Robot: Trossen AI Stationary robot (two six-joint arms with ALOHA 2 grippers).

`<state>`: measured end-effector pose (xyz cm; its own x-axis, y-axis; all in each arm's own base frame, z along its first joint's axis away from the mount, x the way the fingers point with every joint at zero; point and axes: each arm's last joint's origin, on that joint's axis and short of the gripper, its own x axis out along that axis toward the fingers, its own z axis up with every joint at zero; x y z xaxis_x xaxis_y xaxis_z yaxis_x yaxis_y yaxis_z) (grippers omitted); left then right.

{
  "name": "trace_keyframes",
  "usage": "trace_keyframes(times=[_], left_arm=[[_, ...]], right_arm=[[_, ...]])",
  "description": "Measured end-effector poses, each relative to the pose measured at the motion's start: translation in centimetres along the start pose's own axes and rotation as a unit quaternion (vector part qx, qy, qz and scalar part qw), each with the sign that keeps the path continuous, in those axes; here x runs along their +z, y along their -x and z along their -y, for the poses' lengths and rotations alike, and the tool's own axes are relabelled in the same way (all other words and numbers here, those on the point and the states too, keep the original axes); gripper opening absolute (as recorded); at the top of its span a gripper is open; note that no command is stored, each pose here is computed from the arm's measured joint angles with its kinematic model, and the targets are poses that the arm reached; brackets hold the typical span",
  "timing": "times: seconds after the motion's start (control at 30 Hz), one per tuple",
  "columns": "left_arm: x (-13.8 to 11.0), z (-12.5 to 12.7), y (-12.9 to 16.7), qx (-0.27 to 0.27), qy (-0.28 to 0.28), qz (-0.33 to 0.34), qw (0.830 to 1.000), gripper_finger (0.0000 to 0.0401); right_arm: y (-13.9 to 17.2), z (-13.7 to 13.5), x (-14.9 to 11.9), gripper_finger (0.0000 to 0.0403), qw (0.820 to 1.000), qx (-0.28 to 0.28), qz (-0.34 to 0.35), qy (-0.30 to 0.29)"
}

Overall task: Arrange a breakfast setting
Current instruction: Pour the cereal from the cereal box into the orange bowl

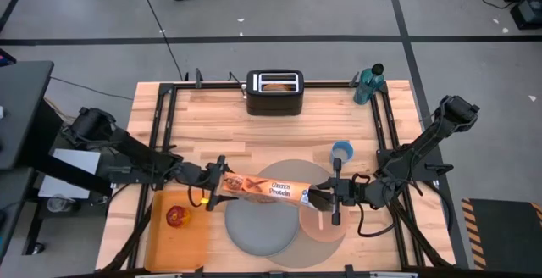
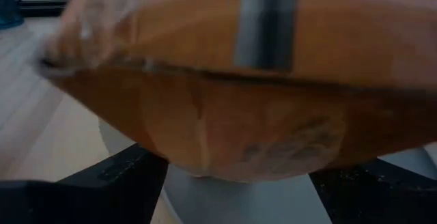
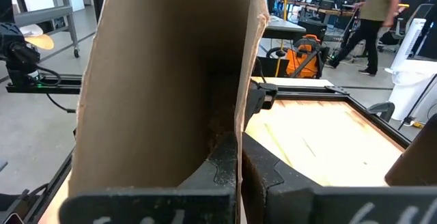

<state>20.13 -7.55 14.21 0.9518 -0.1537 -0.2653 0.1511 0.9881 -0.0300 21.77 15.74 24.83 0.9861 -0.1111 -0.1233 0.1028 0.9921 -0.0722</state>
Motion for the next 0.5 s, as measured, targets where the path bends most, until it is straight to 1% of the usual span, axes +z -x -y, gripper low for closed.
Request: trace_keyframes(times=[0.1,0.2,0.37,0.5], left_arm=[[-0.31,-0.07,-0.22,0.002,0.009,-0.006,1.000,0.0314],[-0.28,0.05,-0.35,-0.001,0.011,0.004,1.000,0.0297],[-0.10,0.13,-0.37,-0.004,-0.009,0.014,1.000,0.0275],[0.59,0.07,0.02,-0.004,-0.017,0.031,0.999,0.0261]], right_arm=[[0.00,0.00,-0.01,0.0009,1.000,0.000,0.000,-0.001],[0.00,0.00,-0.01,0.0010,1.000,0.000,0.000,-0.003],[0.08,-0.14,-0.06,0.0010,1.000,0.015,-0.003,-0.007],[0.61,-0.63,0.02,0.0010,1.000,0.017,0.002,-0.005]])
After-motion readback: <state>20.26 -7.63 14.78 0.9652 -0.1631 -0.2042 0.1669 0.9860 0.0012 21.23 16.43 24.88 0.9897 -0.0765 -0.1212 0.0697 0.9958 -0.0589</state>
